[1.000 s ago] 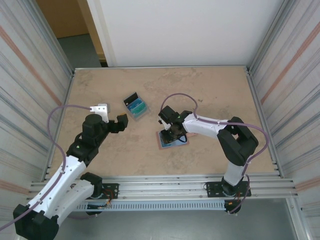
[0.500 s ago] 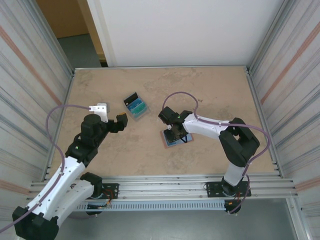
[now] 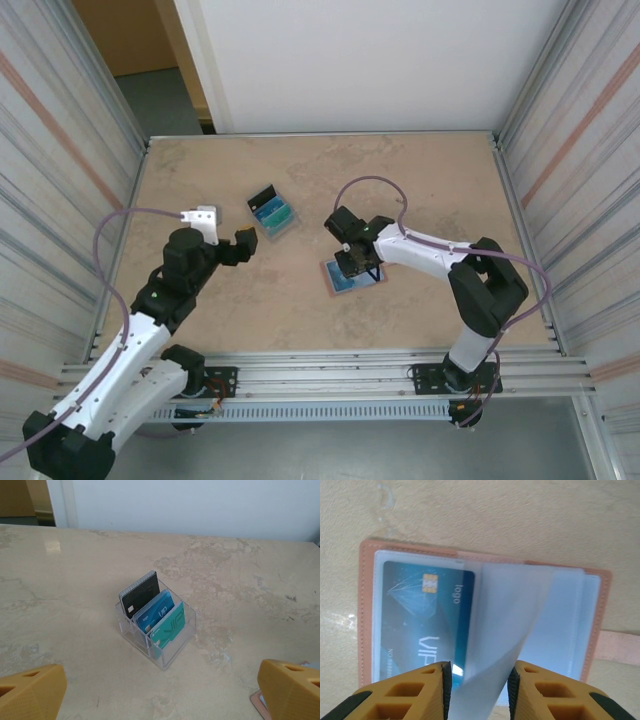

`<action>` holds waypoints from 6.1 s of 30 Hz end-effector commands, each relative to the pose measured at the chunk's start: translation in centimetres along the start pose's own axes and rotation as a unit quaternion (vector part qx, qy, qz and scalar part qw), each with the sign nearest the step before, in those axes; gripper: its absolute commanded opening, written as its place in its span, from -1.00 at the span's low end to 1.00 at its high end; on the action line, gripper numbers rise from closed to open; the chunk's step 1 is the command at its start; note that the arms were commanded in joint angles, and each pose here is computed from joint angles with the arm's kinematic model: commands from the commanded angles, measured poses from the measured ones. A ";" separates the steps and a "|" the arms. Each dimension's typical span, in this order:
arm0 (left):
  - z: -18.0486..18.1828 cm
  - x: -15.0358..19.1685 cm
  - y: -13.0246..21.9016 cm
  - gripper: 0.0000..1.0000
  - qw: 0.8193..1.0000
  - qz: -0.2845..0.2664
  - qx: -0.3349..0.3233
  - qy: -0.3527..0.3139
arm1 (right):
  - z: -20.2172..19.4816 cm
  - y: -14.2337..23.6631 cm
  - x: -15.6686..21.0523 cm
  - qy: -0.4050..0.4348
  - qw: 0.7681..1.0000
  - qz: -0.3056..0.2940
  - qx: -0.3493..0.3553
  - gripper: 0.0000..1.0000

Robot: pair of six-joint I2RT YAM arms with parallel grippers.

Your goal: Take the credit cards out of the card holder

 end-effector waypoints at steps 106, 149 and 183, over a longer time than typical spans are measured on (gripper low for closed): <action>-16.1 14.0 -12.9 0.97 0.945 0.238 0.073 -0.213 | -2.8 -5.2 1.9 -0.173 0.954 0.106 -0.218 -0.61; -16.2 14.6 -13.2 0.97 0.936 0.259 0.072 -0.225 | -3.4 -5.3 1.7 -0.203 0.898 0.107 -0.375 -1.00; -16.1 13.4 -12.9 0.98 0.940 0.245 0.067 -0.226 | -6.7 -5.2 2.3 -0.236 0.894 0.106 -0.366 -1.00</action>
Point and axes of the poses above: each hand's point on the last joint's axis, 136 mm out from that joint toward the fingers, its own y axis back along the fingers, its own z axis along the line the jaws close on, x = y × z, the point moved 7 cm from there along y, back along the fingers, and after that the axes turned 8 degrees about -y, right-handed, at the moved point
